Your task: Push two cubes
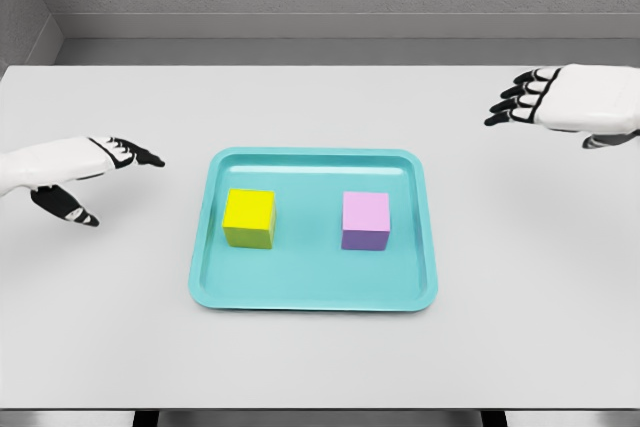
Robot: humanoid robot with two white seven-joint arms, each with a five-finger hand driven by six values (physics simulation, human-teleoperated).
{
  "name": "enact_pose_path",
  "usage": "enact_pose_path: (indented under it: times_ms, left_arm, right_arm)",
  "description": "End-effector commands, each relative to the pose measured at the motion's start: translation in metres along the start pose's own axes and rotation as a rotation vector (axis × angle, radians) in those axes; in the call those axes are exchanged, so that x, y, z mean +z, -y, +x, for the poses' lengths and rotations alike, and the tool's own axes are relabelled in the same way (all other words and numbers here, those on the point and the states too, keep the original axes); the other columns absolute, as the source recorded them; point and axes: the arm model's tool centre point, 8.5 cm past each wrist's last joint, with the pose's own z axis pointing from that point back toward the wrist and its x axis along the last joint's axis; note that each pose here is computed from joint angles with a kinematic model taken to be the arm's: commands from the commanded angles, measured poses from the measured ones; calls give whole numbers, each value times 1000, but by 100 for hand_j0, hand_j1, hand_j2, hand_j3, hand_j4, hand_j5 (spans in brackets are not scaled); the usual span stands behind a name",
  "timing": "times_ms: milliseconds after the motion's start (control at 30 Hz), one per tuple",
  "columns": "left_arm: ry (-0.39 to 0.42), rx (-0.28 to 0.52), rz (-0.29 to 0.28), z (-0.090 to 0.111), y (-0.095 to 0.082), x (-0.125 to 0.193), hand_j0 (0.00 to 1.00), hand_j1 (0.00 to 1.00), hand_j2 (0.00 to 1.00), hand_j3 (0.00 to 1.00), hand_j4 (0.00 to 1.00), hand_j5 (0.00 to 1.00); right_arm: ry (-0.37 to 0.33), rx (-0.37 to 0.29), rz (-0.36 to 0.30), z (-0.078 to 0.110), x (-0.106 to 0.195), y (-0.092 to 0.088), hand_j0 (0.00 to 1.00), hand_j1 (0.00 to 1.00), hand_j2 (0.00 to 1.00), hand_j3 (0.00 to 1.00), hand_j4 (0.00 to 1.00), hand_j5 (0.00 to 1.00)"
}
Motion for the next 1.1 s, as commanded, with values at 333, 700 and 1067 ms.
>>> enact_pose_path:
  times_ms: [333,700,1067]
  left_arm:
    - [57,-5,-48,10,-1,-38,2,2,2,2,2,2]
    - [87,-93,4,26,-31,-59,1,1,1,1,1,1]
    - [36,-309,-126,40,-17,-84,0,0,0,0,0,0]
  right_arm:
    - [52,72,-18,21,-1,19,16,16,16,16,16,16]
    - [271,61,25,75,-67,1,11,11,11,11,11,11]
    - [337,77,40,95,-93,-2,14,14,14,14,14,14]
